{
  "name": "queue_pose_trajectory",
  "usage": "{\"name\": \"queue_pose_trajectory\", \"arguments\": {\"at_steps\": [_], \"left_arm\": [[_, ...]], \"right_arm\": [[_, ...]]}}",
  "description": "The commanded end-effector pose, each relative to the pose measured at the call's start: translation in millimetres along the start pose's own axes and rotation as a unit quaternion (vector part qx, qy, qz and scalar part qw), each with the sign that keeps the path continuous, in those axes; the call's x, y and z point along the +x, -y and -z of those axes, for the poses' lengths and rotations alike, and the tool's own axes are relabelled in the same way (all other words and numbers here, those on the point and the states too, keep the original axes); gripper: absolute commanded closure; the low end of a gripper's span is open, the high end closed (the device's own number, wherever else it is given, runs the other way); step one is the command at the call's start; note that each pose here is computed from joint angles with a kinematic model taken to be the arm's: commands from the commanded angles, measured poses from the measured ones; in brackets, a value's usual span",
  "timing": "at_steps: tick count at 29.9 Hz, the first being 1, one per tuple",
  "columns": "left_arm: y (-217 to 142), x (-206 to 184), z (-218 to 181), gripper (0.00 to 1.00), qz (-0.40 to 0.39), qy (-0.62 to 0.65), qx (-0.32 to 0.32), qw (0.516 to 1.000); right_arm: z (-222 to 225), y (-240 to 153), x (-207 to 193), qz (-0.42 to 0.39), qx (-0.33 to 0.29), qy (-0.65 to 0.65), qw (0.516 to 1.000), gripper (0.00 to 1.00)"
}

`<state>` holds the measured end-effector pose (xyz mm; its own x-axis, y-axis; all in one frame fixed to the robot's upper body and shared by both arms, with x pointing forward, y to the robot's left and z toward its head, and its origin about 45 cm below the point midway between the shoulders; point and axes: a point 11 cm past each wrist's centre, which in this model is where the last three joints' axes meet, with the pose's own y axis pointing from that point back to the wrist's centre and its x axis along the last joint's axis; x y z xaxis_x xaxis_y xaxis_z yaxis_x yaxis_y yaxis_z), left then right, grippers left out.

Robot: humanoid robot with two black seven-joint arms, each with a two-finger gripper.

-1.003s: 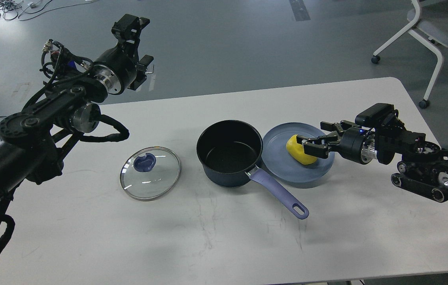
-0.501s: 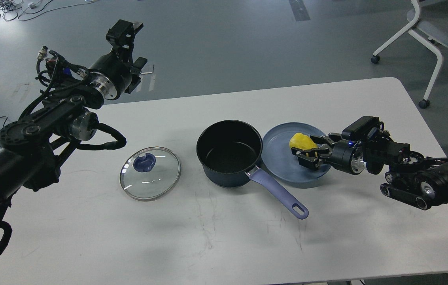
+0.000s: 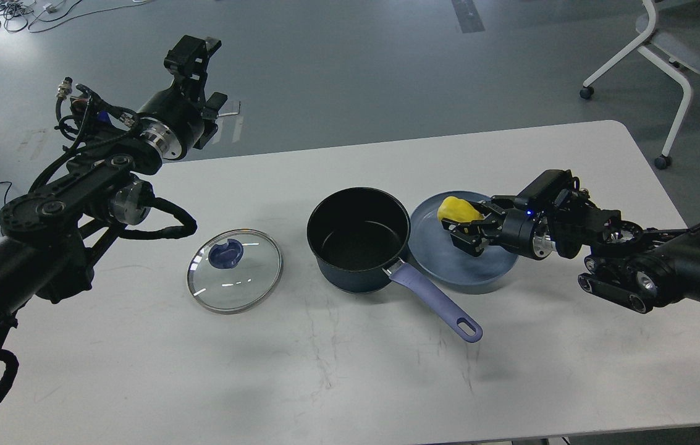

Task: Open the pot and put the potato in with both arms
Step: 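Carry the potato with the right gripper over the saucepan and drop it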

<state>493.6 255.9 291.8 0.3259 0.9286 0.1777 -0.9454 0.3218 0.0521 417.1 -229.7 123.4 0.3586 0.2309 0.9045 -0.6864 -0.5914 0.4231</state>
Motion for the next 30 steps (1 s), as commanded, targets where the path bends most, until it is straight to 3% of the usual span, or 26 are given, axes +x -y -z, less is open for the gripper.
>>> {"name": "queue_pose_trajectory", "arguments": {"at_steps": [1, 6, 8, 15, 18, 19, 21, 30], "left_arm": [[0.7, -2.6, 0.3, 0.02, 0.003, 0.000, -0.001, 1.000], [1.6, -5.3, -0.5, 0.02, 0.005, 0.000, -0.002, 1.000], [1.4, -5.4, 0.2, 0.02, 0.005, 0.000, -0.002, 1.000], [1.1, -4.7, 0.0, 0.02, 0.005, 0.000, -0.002, 1.000], [0.8, -4.0, 0.3, 0.02, 0.004, 0.001, -0.002, 1.000], [1.1, -4.6, 0.0, 0.02, 0.004, 0.000, -0.002, 1.000], [1.1, -5.2, -0.2, 0.02, 0.005, 0.000, -0.002, 1.000], [-0.4, -3.9, -0.8, 0.02, 0.008, 0.001, -0.003, 1.000]], "right_arm": [[-4.4, 6.0, 44.6, -0.050, 0.003, -0.028, 0.998, 0.78], [17.5, 14.6, 79.1, -0.083, 0.049, -0.040, 0.995, 0.78], [40.8, 18.5, 80.5, -0.088, 0.104, -0.042, 0.990, 0.77], [73.4, 34.6, 71.2, -0.085, 0.136, -0.037, 0.986, 0.77], [88.8, 43.1, 67.9, -0.084, 0.149, -0.032, 0.985, 0.60], [91.8, 44.2, 66.1, -0.086, 0.151, -0.030, 0.984, 0.35], [93.6, 44.5, 63.0, -0.088, 0.150, -0.021, 0.985, 0.00], [100.5, 49.1, 71.3, -0.111, 0.144, 0.030, 0.983, 0.00]]}}
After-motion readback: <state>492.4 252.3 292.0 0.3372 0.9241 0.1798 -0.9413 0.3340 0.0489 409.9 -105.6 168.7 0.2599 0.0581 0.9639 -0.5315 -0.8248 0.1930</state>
